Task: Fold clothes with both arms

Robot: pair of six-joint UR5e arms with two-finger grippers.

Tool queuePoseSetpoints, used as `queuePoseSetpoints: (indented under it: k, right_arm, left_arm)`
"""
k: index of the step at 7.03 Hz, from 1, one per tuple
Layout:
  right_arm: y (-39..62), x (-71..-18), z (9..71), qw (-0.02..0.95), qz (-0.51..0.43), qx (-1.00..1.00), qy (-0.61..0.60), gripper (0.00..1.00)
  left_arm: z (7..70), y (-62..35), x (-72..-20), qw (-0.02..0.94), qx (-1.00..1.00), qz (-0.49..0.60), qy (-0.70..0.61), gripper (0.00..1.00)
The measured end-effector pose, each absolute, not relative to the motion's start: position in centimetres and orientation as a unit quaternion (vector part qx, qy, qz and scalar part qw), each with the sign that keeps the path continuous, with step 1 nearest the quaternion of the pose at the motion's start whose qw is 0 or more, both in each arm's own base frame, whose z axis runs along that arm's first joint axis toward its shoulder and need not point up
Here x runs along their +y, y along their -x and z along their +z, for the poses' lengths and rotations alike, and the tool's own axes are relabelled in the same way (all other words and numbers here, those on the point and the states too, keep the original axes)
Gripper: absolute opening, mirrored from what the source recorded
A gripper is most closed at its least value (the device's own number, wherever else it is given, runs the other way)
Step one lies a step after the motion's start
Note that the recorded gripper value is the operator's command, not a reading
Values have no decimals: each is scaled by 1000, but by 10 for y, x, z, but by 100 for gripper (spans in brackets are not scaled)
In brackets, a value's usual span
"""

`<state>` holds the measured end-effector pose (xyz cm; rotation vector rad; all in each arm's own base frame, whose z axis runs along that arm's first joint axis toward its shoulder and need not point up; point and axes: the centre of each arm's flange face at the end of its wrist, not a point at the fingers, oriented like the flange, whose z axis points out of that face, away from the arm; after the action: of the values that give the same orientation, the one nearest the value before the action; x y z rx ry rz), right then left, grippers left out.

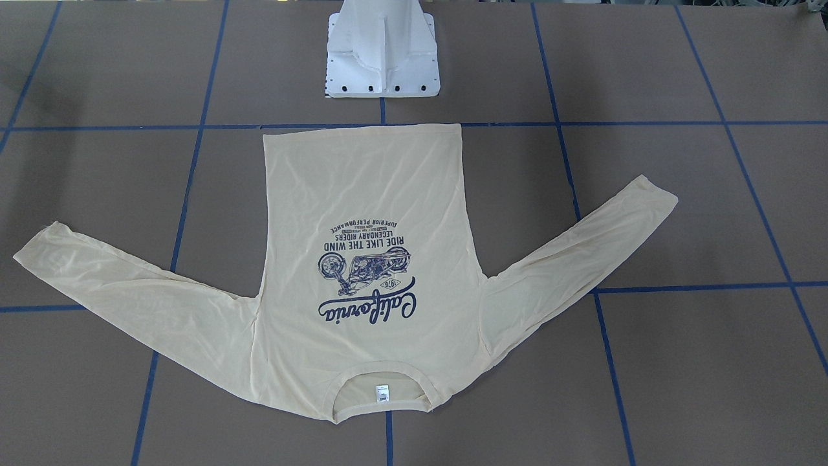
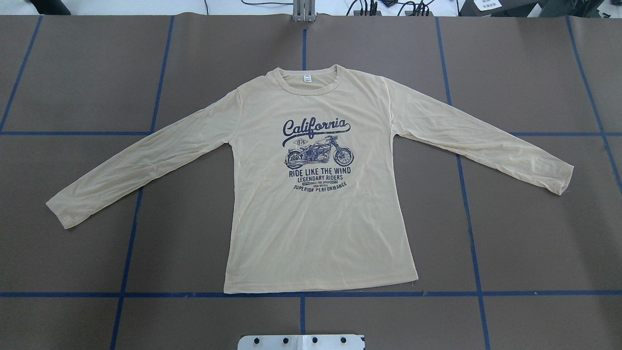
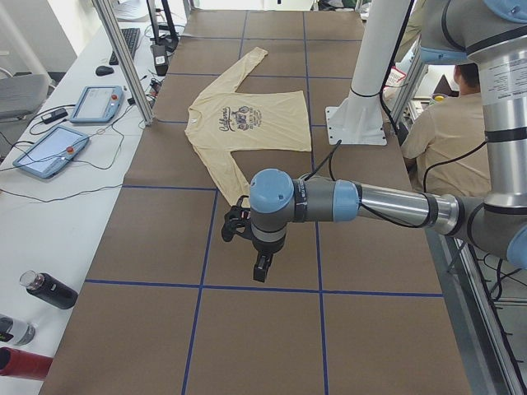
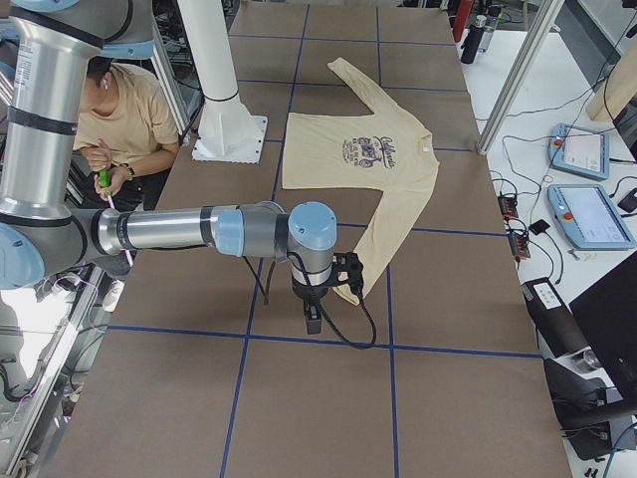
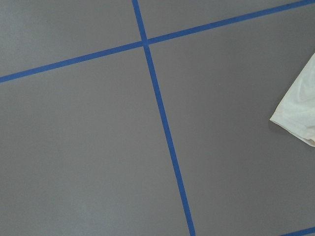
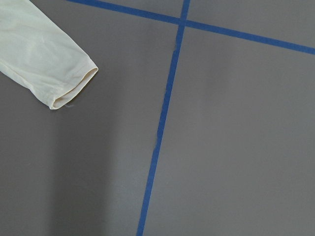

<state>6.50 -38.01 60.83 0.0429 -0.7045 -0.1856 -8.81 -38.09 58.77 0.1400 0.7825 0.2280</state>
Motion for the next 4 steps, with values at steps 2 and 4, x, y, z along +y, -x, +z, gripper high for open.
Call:
queuePoseSetpoints:
  k: [2,4]
  right_arm:
    - [-65,-380,608,934,-91,-344,-22,100]
    - [-65,-384,603,934,-93,-344,-27,100]
  left_arm:
    - [582,88,-385,914,376,123,-94,100]
    - [574,89,-388,911,370,134,-120,100]
